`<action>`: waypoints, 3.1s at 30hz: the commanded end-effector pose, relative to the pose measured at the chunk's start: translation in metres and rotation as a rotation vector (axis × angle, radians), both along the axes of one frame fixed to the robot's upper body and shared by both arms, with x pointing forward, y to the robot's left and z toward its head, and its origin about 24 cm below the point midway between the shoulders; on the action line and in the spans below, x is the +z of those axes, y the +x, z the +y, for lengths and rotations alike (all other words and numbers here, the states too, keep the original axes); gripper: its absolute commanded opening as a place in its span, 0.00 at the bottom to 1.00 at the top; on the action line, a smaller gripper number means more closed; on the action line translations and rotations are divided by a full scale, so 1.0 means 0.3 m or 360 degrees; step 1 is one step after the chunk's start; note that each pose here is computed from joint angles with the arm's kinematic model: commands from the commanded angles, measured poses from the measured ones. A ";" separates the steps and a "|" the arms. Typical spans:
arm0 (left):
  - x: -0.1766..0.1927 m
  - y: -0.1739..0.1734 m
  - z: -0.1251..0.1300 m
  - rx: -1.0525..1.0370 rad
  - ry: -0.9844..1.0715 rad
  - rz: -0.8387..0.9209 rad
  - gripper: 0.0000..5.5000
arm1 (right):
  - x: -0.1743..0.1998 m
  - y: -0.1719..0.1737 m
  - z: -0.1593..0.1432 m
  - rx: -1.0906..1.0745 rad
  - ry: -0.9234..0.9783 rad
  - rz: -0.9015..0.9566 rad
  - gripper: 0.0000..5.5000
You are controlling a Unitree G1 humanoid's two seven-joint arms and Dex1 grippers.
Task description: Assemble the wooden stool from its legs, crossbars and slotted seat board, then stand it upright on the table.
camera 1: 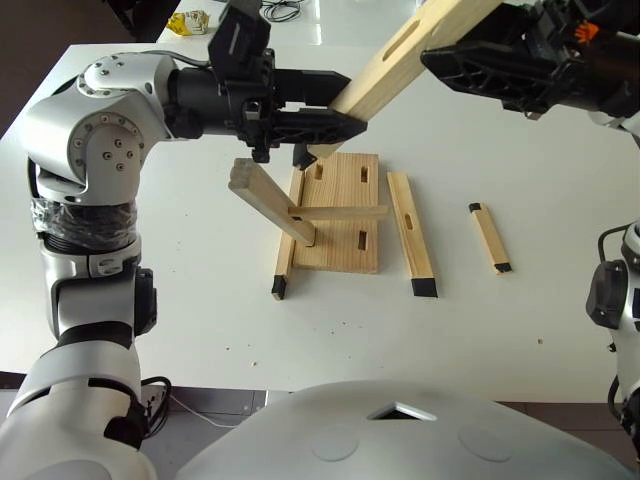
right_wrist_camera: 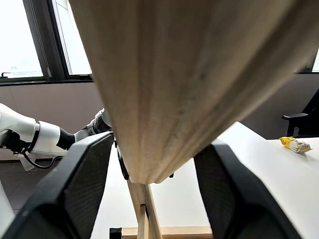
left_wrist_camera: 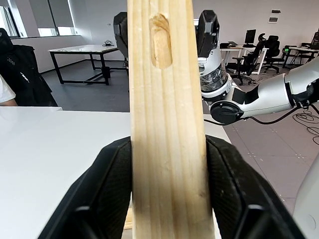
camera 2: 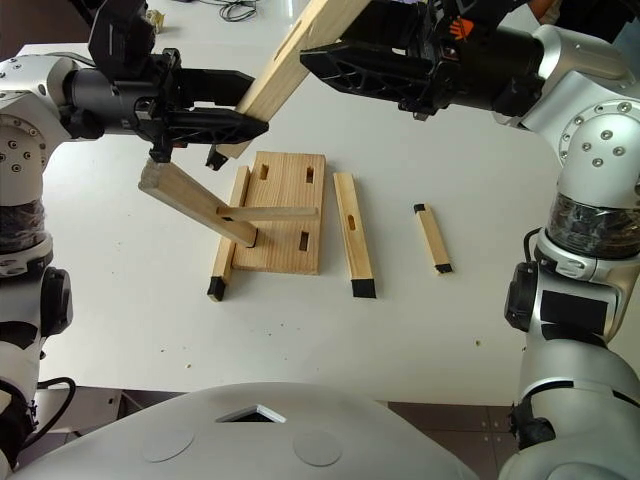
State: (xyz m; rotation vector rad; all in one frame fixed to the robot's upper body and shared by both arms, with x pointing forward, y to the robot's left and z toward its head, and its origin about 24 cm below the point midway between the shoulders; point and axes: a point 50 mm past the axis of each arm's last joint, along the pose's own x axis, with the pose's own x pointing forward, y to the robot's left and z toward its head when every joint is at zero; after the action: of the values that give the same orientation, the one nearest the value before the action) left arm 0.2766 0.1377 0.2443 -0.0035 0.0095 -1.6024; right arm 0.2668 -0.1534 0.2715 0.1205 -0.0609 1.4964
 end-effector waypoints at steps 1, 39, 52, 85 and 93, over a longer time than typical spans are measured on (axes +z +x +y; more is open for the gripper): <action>0.000 -0.002 -0.007 0.0017 0.0021 -0.0026 0.37 | 0.012 -0.016 0.019 0.0053 -0.0008 -0.0017 0.40; -0.001 0.180 0.043 0.0701 0.0078 -0.0045 0.61 | -0.046 0.008 -0.023 -0.0207 -0.0206 -0.0166 0.37; 0.091 0.261 0.328 0.1373 -0.0071 -0.0251 0.90 | -0.058 0.004 -0.168 -0.0503 -0.0434 -0.0268 0.37; -0.297 -0.043 0.432 0.1168 0.0707 -0.0104 0.90 | -0.344 -0.199 -0.087 -0.0355 -0.0692 -0.0168 0.37; -0.295 -0.036 0.399 0.1035 0.0734 -0.0095 0.90 | -0.393 -0.189 -0.061 -0.0361 -0.0664 -0.0166 0.37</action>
State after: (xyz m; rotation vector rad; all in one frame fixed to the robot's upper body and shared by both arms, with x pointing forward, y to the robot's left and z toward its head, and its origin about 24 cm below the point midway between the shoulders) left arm 0.2645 0.2601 0.1502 0.3455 0.3026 -0.8976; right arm 0.2075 -0.1737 0.1554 -0.2808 0.1663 1.2615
